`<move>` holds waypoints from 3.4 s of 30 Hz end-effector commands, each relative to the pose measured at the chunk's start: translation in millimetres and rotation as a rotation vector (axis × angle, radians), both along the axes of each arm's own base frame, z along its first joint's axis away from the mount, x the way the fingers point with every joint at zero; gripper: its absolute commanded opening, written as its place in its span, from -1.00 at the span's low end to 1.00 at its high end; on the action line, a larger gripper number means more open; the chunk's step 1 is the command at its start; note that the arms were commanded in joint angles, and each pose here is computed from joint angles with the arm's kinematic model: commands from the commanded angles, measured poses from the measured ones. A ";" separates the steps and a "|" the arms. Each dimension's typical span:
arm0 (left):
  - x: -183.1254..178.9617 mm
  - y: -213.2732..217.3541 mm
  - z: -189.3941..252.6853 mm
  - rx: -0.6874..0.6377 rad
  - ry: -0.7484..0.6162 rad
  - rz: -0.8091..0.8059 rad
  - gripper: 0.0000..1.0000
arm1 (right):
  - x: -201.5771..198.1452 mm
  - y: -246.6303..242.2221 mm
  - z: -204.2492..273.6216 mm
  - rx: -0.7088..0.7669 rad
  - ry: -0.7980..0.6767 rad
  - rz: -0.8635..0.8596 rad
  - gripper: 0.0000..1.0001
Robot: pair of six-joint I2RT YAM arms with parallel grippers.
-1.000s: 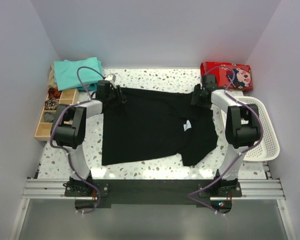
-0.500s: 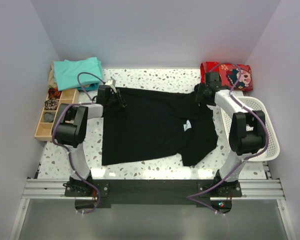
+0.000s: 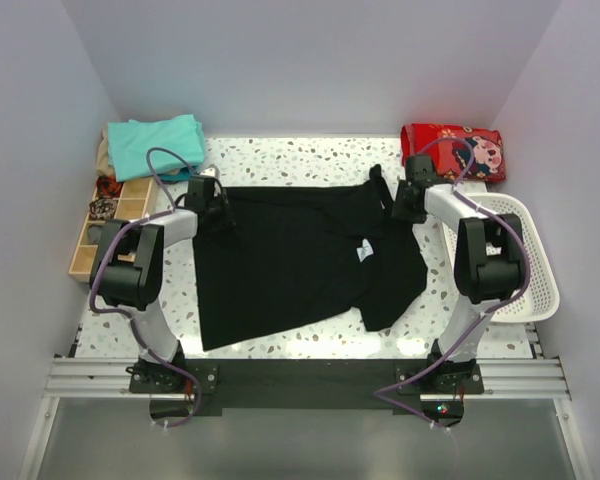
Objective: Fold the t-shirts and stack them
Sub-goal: Flatten out the tshirt
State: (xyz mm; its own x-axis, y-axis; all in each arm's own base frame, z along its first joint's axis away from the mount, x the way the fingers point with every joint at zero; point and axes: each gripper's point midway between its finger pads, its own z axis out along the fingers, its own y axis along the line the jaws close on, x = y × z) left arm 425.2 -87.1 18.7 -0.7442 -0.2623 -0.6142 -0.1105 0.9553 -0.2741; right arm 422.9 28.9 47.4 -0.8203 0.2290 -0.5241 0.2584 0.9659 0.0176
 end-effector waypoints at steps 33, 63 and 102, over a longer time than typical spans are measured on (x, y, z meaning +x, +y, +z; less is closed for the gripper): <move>-19.5 6.6 -20.5 0.002 0.118 -0.032 -0.37 | 135.3 -4.3 -25.0 -0.067 -0.084 -0.071 -0.04; -8.7 6.2 -6.9 -0.018 0.058 -0.052 -0.37 | 96.7 -57.6 57.4 -0.205 -0.271 -0.195 0.04; 5.0 -32.8 7.2 -0.154 -0.004 -0.149 -0.32 | 13.3 64.0 -19.4 0.413 0.082 0.142 -0.10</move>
State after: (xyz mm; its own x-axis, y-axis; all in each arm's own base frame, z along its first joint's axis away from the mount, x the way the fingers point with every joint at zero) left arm 421.5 -115.2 22.3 -0.7902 -0.2395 -0.5641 0.0111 0.9147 -0.4040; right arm 444.5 94.7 40.5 -0.8741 0.2901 -0.3896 0.1189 0.9054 0.4075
